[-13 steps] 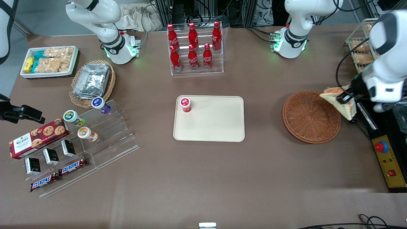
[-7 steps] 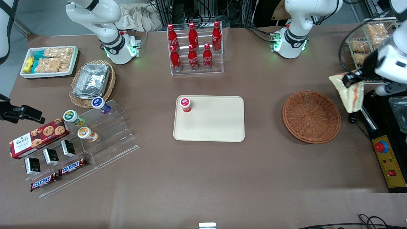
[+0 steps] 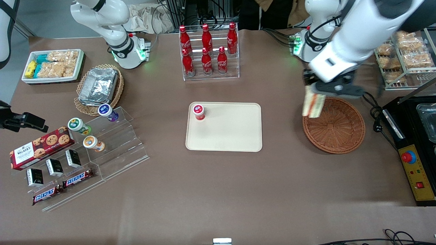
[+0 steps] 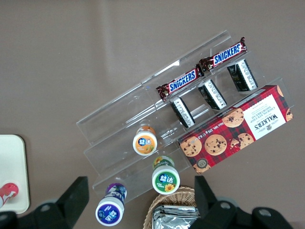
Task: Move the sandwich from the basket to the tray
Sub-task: 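Carry the sandwich over the cream tray and lower it onto it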
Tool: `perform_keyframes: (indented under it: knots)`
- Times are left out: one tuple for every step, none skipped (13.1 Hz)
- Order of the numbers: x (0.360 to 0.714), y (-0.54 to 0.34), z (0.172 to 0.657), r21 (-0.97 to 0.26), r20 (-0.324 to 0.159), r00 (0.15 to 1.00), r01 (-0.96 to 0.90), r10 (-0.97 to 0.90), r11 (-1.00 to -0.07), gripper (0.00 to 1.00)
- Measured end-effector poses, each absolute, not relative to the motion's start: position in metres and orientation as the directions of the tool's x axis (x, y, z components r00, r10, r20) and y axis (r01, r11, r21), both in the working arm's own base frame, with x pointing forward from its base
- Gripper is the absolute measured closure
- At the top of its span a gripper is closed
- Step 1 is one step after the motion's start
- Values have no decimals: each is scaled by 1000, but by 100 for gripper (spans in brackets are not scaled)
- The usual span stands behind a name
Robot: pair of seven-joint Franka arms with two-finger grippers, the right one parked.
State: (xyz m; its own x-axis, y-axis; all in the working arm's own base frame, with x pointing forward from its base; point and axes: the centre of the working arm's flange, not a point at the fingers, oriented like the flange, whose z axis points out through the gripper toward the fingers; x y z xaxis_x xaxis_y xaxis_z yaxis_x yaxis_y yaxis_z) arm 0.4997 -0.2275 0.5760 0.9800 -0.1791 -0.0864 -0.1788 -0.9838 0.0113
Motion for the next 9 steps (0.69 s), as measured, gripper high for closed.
perform_keyframes:
  knots:
    - [504,-245,559,17,-96,980,-172,-173,-985,76]
    - [510,-262,538,26,-102,983,-152,-154,-988,76]
    - [515,-280,516,38,-108,986,-127,-130,-991,76]
    - [519,-297,493,51,-118,986,-112,-117,-992,76]
    - [520,-313,468,62,-129,985,-112,-119,-992,76]
    - [519,-328,440,65,-138,983,-113,-121,-991,76]
    - [516,-341,412,61,-143,983,-110,-118,-992,76]
    - [512,-354,385,47,-139,984,-107,-113,-993,76]
    - [507,-366,357,28,-133,986,-101,-104,-994,76]
